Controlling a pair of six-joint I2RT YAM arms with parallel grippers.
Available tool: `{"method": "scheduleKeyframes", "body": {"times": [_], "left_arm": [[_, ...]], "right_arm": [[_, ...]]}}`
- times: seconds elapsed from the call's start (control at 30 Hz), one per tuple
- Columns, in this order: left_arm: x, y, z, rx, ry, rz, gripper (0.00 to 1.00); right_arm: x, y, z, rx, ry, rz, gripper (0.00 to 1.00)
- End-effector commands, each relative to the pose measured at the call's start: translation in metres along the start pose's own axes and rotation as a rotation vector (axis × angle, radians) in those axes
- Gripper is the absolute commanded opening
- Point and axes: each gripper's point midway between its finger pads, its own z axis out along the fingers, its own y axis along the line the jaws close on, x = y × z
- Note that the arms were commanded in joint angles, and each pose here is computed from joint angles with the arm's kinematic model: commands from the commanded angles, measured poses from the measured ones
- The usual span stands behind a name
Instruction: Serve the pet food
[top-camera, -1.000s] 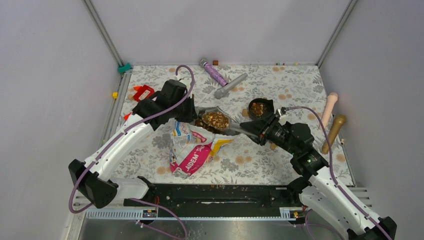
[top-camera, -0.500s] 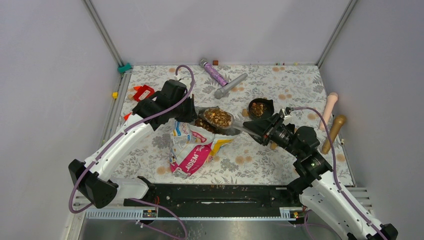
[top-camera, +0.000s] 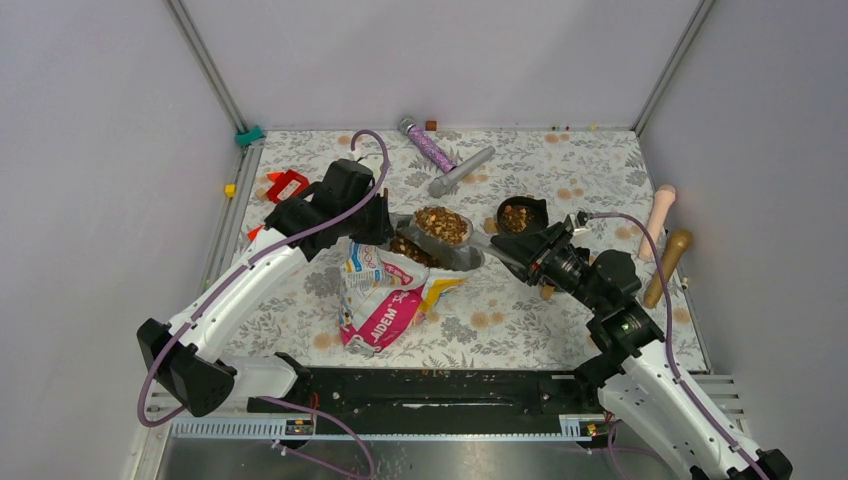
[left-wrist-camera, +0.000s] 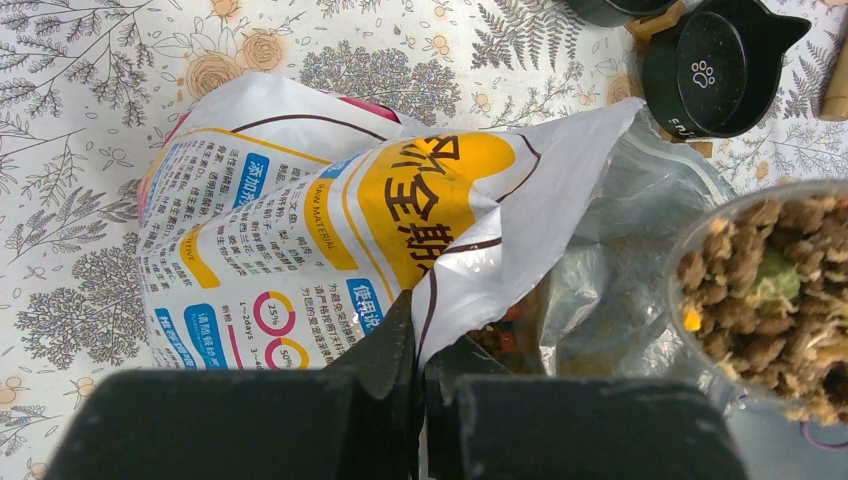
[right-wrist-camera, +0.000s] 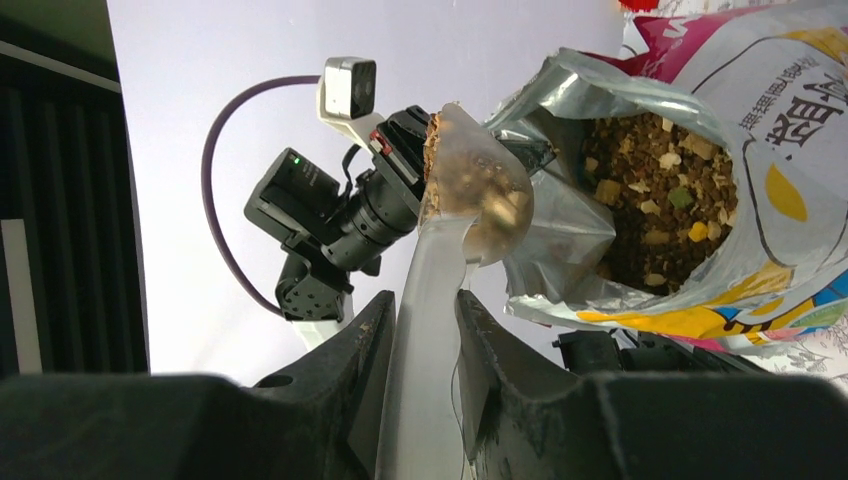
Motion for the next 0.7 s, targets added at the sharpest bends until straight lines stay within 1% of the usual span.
{"method": "scheduleKeyframes", "body": {"times": [0.0,0.23,0.67], "left_arm": [[-0.005,-0.007,-0.007,0.017,-0.019,0.004,0.0],[-0.004,-0.008,-0.007,0.023,-0.016,0.004,0.0],[-0.005,-0.007,-0.006,0.02,-0.016,0.005,0.0]], "right_arm": [[-0.009,0.034,0.0,-0.122,-0.04,-0.017,0.0],[-0.026,0.037,0.005,-0.122,-0.1,-0.042,0.0],[-0.086,0.024,0.004,-0.081,-0.321,-0.069,0.0]]}}
